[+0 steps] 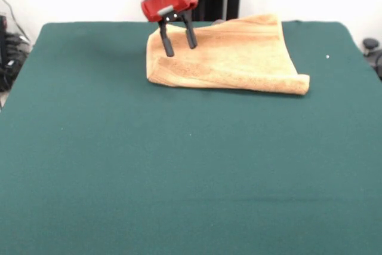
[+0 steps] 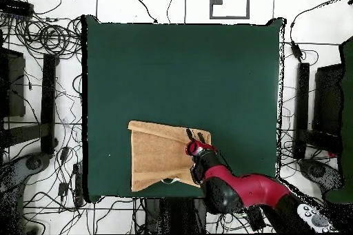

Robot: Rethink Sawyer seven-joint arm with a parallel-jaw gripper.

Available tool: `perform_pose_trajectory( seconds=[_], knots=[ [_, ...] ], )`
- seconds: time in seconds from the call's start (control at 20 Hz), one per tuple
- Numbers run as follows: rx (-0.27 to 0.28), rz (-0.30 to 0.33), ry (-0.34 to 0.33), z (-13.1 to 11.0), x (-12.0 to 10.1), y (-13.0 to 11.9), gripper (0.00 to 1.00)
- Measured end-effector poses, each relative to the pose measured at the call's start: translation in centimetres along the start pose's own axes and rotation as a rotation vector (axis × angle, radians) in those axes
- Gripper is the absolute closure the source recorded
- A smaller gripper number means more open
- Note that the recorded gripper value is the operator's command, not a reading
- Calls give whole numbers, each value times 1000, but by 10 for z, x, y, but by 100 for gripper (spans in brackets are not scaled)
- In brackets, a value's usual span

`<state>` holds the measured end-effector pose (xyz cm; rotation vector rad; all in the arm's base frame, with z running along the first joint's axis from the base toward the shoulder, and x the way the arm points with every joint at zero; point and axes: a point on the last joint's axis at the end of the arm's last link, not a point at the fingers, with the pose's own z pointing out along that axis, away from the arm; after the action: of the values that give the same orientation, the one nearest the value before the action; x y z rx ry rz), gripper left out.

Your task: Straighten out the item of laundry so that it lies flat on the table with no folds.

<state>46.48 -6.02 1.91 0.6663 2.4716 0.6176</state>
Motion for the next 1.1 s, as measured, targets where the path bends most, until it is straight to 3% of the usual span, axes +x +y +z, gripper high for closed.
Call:
perform_pose_trajectory(
  seconds=[0.35, 1.1],
  knots=[
    [-10, 30, 23, -4, 0, -2, 0],
    [-47, 73, 172, -34, 71, 22, 0]
  ],
)
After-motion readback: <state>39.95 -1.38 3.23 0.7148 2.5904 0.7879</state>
